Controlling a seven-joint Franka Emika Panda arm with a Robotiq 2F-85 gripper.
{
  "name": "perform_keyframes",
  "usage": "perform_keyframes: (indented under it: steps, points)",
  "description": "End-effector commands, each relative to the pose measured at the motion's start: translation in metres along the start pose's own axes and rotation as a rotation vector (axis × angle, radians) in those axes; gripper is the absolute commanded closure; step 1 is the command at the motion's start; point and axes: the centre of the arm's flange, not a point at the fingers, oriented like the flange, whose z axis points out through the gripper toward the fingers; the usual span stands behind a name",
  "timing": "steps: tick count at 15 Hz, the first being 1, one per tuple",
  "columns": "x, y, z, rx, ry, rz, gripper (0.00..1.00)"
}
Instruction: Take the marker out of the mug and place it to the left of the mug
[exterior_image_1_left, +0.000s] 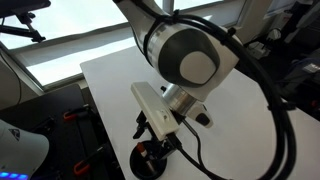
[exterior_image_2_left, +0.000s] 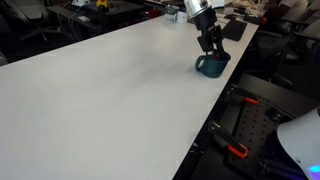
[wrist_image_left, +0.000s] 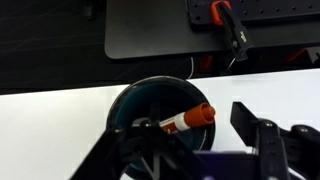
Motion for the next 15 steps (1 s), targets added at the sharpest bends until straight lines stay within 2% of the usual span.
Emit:
perform_keyframes:
  steps: [1,6,7,9,11,15]
  points:
    - [0.0004,0.0065,0.0014,0.027,0.015,-0.009,0.58]
    - [-0.0009,0.0105,0.0045,0.037,0.016,-0.004,0.95]
    - [-0.0008,0.0114,0.0049,0.040,0.015,-0.003,1.00]
    - [-0.0011,0.0127,0.0043,0.038,0.018,-0.004,1.00]
    - [-0.0017,0.0126,0.0045,0.030,0.013,-0.005,0.63]
    - [-0.0092,0.0145,-0.0027,0.022,0.038,0.002,0.35]
